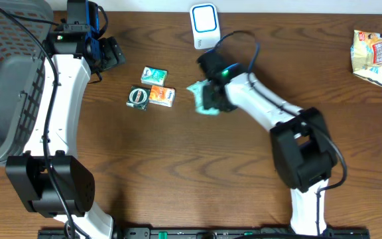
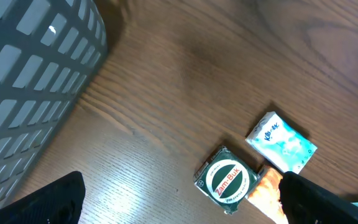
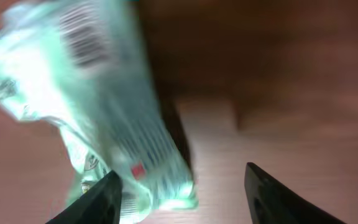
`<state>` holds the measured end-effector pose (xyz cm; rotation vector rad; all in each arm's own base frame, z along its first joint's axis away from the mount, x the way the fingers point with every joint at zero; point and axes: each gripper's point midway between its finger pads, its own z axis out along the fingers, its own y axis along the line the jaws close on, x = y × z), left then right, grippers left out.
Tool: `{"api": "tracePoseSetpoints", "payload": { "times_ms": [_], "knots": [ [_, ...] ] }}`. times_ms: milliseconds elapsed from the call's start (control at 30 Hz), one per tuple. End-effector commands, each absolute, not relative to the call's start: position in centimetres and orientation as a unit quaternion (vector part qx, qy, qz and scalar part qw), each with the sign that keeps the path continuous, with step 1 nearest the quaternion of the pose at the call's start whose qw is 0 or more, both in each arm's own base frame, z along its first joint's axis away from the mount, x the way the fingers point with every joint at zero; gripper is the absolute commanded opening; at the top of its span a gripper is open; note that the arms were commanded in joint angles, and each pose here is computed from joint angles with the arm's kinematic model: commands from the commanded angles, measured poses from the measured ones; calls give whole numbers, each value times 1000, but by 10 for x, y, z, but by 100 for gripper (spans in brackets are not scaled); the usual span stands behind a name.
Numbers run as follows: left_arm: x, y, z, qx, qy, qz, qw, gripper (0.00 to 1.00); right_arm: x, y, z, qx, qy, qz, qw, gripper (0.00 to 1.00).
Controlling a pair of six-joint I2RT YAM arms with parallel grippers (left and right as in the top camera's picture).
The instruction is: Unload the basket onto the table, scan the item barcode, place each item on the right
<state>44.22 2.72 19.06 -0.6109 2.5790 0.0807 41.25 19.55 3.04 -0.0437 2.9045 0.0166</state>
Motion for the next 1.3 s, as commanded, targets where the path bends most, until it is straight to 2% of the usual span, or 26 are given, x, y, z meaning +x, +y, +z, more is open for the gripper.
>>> {"api": "tracePoseSetpoints", "payload": {
  "times_ms": [0, 33, 133, 200, 300, 467, 633, 700, 800, 900, 1167, 1267],
  "knots": [
    [443, 29, 190, -222, 943, 36, 243, 98, 438, 166, 69, -64, 985, -26, 160, 57],
    [443, 29, 191, -222, 943, 36, 243, 98, 437, 166, 71, -62, 986, -15, 156, 57],
    [443, 29, 190, -222, 943, 36, 243, 98, 409, 213, 76, -119, 976, 162, 85, 57],
    [443, 29, 190, -222, 943, 36, 243, 98, 399, 223, 76, -124, 971, 194, 66, 56],
    [443, 29, 191, -222, 943, 36, 243, 98, 392, 226, 70, -128, 972, 187, 58, 55],
    [443, 29, 190, -222, 943, 36, 243, 98, 393, 204, 53, -57, 990, 117, 58, 55],
    [443, 29, 191, -222, 943, 36, 243, 98, 396, 194, 34, -37, 991, 104, 69, 56],
    [443, 29, 191, -222, 943, 36, 243, 98, 399, 174, 23, -3, 995, 59, 79, 56],
    [443, 29, 190, -222, 943, 36, 243, 98, 410, 135, 21, 52, 993, -23, 108, 57],
    [443, 29, 191, -222, 943, 36, 243, 98, 429, 114, 31, 77, 987, -41, 138, 57],
    [443, 29, 191, -222, 943, 36, 243, 98, 497, 115, 94, 113, 966, 70, 222, 59],
    [443, 29, 190, -222, 943, 36, 243, 98, 503, 141, 114, 70, 961, 155, 219, 59]
  ]
}}
